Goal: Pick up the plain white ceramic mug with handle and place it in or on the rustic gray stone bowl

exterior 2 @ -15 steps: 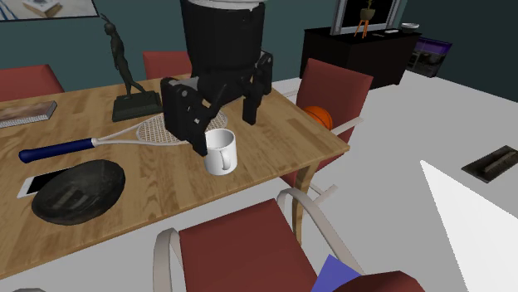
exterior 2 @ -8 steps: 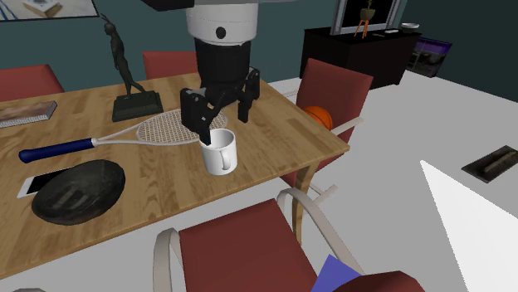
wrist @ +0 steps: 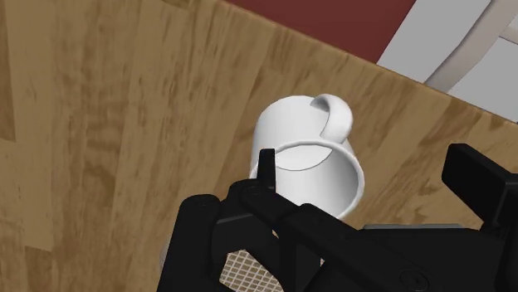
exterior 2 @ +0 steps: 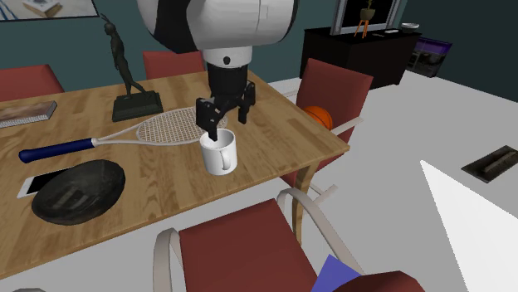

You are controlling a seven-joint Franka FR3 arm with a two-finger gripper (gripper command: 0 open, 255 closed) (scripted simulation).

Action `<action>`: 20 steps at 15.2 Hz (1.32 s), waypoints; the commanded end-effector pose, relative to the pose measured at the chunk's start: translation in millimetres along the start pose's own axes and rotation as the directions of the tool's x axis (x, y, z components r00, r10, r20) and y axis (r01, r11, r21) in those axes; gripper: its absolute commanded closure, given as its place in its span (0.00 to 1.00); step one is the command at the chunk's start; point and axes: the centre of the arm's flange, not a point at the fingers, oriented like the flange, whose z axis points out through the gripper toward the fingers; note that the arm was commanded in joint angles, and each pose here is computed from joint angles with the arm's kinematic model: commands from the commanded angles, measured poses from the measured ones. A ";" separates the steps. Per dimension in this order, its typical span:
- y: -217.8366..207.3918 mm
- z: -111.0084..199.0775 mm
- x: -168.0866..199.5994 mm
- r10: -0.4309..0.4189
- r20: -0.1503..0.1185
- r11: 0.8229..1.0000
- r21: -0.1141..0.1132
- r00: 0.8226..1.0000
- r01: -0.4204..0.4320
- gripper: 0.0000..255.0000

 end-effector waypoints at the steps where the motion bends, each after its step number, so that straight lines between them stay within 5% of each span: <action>1: 16.7 14.7 17.3 -0.001 0.003 1.000 0.003 1.000 0.001 0.00; 8: 67.6 67.8 69.9 -0.003 0.014 1.000 0.016 1.000 0.002 0.00; 20: 66.9 107.8 69.4 -0.003 0.014 1.000 0.016 1.000 0.002 0.00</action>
